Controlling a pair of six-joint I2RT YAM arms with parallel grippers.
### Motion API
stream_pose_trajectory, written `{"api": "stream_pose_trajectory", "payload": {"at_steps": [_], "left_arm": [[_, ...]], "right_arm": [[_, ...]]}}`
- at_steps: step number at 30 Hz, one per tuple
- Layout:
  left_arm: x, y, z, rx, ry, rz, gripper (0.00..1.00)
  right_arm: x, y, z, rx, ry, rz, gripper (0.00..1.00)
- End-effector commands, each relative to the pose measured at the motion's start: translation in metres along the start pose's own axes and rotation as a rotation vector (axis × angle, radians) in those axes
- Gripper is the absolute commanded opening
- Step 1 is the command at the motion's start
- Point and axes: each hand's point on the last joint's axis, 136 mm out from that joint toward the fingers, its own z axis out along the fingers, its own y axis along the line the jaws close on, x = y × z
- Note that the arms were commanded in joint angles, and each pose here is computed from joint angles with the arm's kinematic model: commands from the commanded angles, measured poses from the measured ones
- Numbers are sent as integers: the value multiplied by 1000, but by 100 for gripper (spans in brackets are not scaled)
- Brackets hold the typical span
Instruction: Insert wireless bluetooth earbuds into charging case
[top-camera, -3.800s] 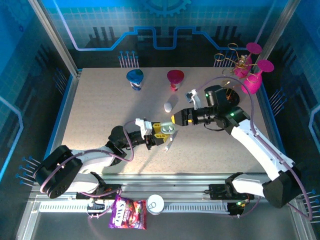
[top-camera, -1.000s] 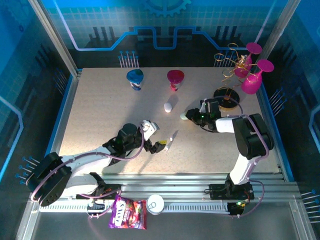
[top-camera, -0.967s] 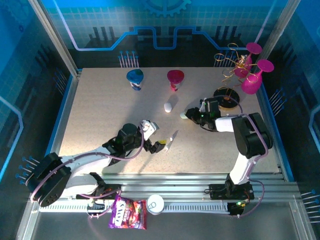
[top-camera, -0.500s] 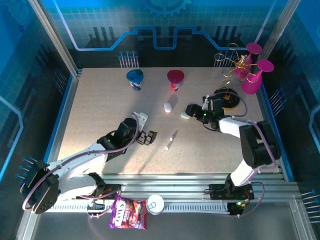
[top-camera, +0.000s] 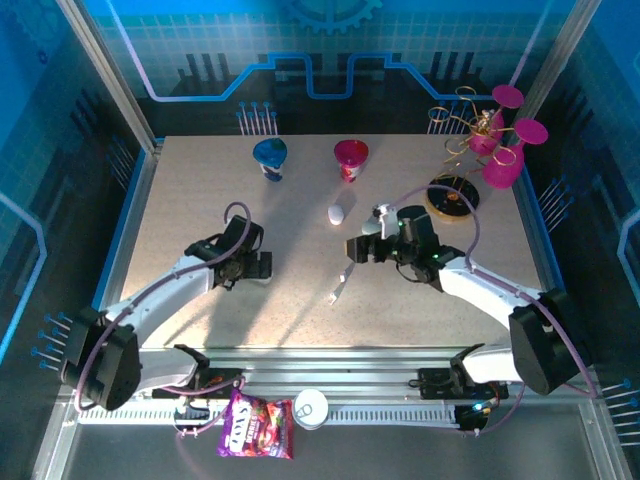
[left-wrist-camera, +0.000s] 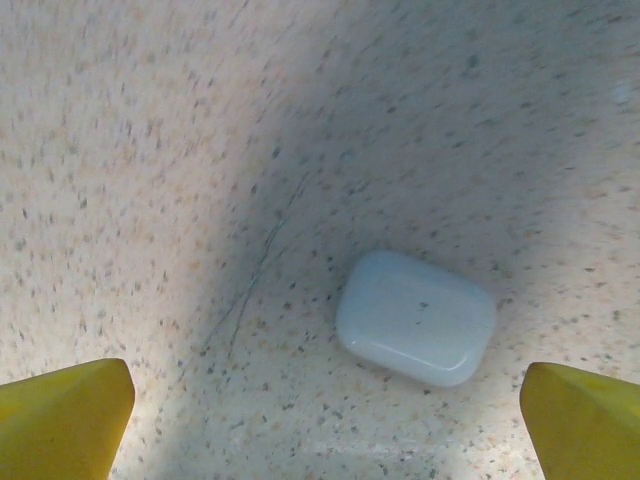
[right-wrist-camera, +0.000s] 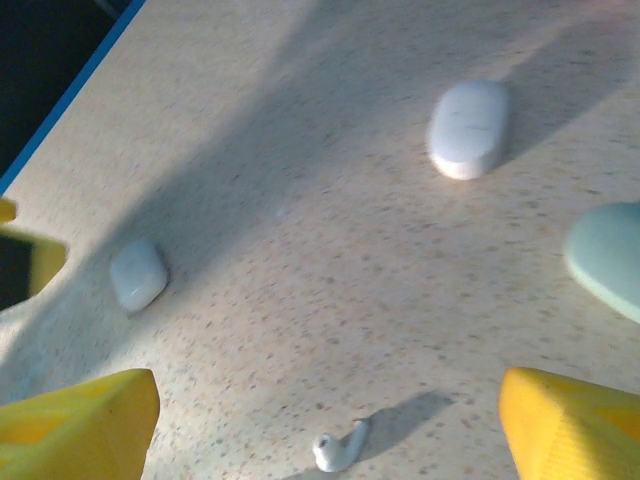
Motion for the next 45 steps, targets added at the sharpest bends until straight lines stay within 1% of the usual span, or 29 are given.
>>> {"api": "stream_pose_trajectory", "payload": {"at_steps": [1, 3, 6, 11, 16, 18, 21, 25, 29, 32, 35, 39, 41, 45], "left_arm": [[16, 2, 8, 14, 161, -116, 99], [18, 0, 16, 18, 232, -149, 99], [17, -4, 24, 1, 277, -152, 100], [9, -20, 35, 39, 268, -126, 99], [-1, -21, 45, -21, 267, -198, 99], [-3, -21, 47, -69, 261, -230, 92], [-4, -21, 48, -123, 234, -265, 87], [-1, -19, 48, -147, 218, -372, 81], [6, -22, 49, -90, 196, -498, 80], [18, -25, 51, -79, 225, -605, 78], [28, -30, 53, -80, 276, -693, 78], [36, -30, 55, -119, 288, -805, 76], [37, -30, 56, -118, 282, -839, 72], [34, -26, 56, -120, 247, -854, 70]], "right_arm": [[12, 28, 9, -59, 49, -139, 88], [16, 34, 15, -62, 70, -160, 88], [21, 40, 21, -75, 85, -168, 88], [24, 45, 27, -94, 93, -167, 88], [30, 49, 33, -110, 111, -165, 88], [33, 49, 35, -111, 117, -164, 88], [37, 49, 38, -113, 125, -161, 88], [38, 52, 39, -133, 130, -163, 88], [41, 58, 43, -150, 138, -187, 88], [43, 61, 47, -157, 143, -191, 88], [44, 65, 49, -171, 145, -193, 88], [46, 67, 51, -178, 147, -192, 88], [48, 66, 51, -174, 151, -190, 88], [52, 64, 49, -167, 153, -186, 88]]}}
